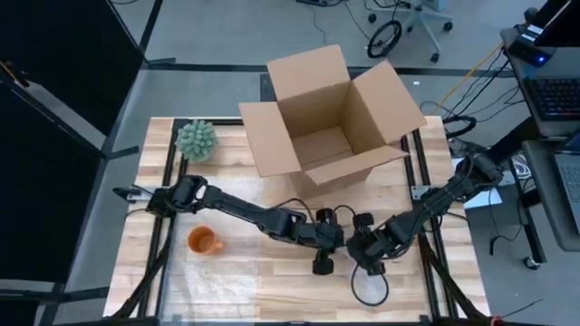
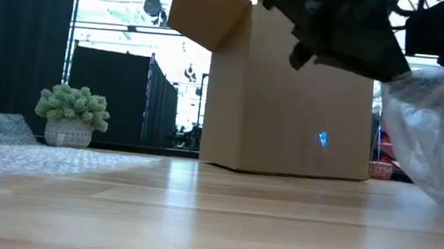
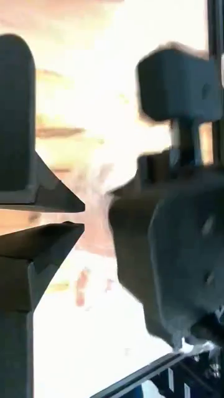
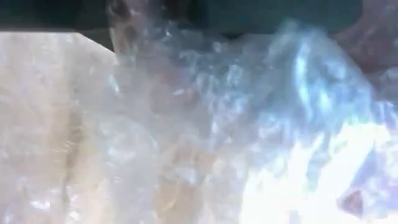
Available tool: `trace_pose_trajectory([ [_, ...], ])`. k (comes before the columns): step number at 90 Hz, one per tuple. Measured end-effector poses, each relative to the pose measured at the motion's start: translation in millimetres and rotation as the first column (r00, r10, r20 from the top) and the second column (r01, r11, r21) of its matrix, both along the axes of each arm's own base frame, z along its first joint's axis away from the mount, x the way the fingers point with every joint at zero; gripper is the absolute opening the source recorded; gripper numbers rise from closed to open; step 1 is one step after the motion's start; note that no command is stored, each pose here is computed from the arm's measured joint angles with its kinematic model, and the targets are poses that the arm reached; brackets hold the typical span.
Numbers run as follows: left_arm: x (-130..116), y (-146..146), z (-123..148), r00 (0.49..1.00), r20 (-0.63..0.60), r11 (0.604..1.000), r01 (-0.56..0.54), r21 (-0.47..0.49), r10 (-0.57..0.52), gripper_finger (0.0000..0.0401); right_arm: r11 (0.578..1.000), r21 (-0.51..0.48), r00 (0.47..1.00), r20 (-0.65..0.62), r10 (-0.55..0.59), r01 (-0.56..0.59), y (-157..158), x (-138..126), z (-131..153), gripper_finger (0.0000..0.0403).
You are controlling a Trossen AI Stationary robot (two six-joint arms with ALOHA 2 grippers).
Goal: Wrap mug
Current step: Wrap the pink mug with bubble wrap
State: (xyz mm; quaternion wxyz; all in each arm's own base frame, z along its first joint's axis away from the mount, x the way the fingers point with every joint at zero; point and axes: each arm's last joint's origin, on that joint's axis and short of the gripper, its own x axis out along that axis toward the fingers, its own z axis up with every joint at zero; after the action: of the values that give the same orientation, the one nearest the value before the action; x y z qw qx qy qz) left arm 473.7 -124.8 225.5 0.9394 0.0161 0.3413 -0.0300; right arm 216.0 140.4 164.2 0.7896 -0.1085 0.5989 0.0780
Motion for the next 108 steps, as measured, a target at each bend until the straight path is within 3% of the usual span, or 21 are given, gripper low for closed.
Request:
trace_pose_trajectory([
  [17,-10,1,10,0.998,-0.042,0.997,-0.042,0.059,0.045,0.0026,0.978,-0.028,0.977,0.04,0.208,-0.207,2,5,1,0.0016],
  [30,-9,1,0,0.998,-0.052,0.997,-0.041,0.062,0.045,0.0026,0.965,-0.06,0.965,0.044,0.257,-0.254,-1,7,2,0.0016],
  [48,-5,-7,-21,1.0,-0.029,1.0,-0.001,0.005,0.001,0.0026,0.977,-0.066,0.977,0.047,0.208,-0.205,-6,10,2,0.0021],
  [58,3,-15,-18,0.994,0.088,0.996,0.067,-0.058,-0.061,0.0026,0.986,-0.054,0.986,0.05,0.16,-0.157,-9,11,2,0.0022],
  [78,9,-19,-28,0.988,0.137,0.994,0.083,-0.065,-0.073,0.0026,0.995,-0.025,0.993,0.054,0.102,-0.101,-10,12,2,0.0036],
  [94,11,-17,-25,0.984,0.161,0.992,0.094,-0.079,-0.081,0.0026,1.0,0.008,0.998,0.065,0.008,-0.009,-12,15,0,0.0079],
  [108,12,-13,-25,0.983,0.167,0.993,0.086,-0.082,-0.072,0.0026,0.999,0.025,0.999,0.028,-0.047,0.046,-12,15,5,0.0144],
])
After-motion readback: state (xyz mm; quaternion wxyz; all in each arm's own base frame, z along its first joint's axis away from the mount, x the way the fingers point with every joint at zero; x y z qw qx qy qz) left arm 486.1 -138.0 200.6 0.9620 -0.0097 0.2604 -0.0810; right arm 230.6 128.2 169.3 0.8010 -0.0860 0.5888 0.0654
